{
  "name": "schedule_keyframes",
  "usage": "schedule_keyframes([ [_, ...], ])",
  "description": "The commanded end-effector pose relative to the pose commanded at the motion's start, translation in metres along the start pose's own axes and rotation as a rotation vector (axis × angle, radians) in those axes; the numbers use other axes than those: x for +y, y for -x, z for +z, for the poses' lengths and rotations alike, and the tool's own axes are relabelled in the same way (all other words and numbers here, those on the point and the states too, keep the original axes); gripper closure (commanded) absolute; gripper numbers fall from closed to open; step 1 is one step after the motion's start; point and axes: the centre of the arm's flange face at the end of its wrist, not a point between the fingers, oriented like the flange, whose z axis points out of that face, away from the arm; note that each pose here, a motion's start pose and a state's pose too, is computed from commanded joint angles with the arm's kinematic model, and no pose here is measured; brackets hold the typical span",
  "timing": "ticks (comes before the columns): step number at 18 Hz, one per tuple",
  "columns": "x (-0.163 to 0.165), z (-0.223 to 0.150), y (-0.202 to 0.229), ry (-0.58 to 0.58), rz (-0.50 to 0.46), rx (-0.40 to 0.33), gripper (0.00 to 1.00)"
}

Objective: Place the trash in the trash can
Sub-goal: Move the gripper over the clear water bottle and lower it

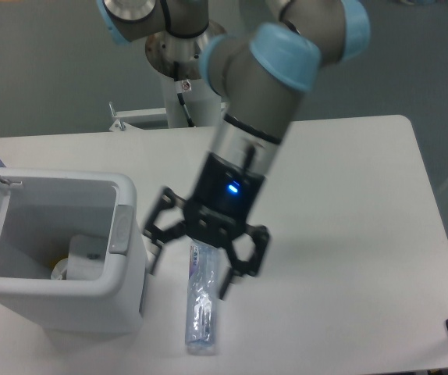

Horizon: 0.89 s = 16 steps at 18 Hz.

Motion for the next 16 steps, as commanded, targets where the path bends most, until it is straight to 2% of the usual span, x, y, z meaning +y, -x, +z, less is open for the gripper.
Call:
schedule_keyframes([
  [6,0.038,0.070,0.058,0.146,-0.059,-0.105,0.00],
  [8,0.048,0.080,0.068,0.208,-0.077,-0.151,0.00],
  [11,0.062,0.101,0.077,0.287,-0.116,-0.139,0.00],
  [16,0.085,0.152,0.053,0.447,-0.107,-0.133,0.00],
])
